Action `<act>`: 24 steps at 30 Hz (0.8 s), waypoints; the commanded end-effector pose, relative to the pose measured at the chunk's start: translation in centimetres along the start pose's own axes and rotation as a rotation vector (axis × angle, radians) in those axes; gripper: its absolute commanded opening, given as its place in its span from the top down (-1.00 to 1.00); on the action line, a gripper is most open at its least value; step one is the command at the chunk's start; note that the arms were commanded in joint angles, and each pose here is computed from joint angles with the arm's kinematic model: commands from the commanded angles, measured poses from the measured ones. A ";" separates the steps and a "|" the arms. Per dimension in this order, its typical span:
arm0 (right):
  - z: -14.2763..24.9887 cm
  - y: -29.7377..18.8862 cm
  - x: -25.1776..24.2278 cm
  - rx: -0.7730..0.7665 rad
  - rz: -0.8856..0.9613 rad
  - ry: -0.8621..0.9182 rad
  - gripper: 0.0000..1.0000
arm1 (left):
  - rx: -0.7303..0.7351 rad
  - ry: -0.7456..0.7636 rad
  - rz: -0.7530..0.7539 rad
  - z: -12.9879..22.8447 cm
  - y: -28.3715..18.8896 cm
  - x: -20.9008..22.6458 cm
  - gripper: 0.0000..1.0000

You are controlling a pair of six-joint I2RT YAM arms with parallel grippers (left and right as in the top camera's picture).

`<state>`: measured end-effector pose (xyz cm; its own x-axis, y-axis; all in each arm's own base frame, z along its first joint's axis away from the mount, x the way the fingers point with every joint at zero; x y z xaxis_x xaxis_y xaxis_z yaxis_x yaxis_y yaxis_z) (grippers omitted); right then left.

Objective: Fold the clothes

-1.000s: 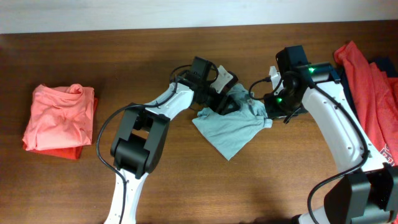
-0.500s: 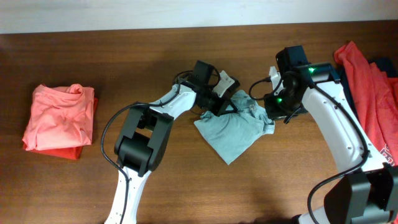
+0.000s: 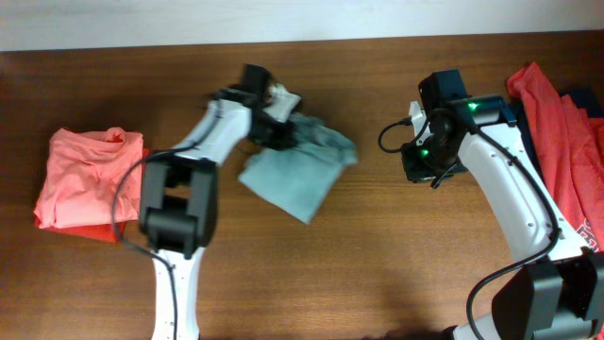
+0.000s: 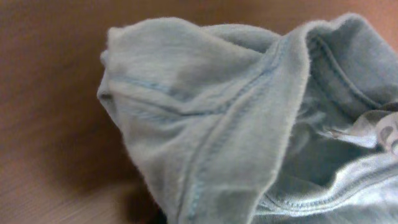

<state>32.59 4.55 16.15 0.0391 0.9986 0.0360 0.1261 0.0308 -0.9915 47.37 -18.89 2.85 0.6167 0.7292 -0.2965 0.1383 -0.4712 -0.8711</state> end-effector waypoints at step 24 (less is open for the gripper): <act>-0.2 -0.4 -0.5 -0.014 0.025 -0.005 0.62 | 0.163 -0.398 -0.736 11.4 -25.1 14.5 0.99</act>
<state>32.61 4.39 16.15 0.0370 0.9990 0.0251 0.1275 0.0202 -0.9916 44.97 6.77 13.14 0.1625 0.9626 0.2168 0.2397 0.1746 -0.9550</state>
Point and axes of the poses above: each gripper's point midway between its finger pads, its own y axis out along the fingers, its own x axis along the line the jaws close on, z = x × y, the point moved 2 cm from there along -y, back along the fingers, and after that the axes turned 9 degrees about y, right-handed, at the moved point
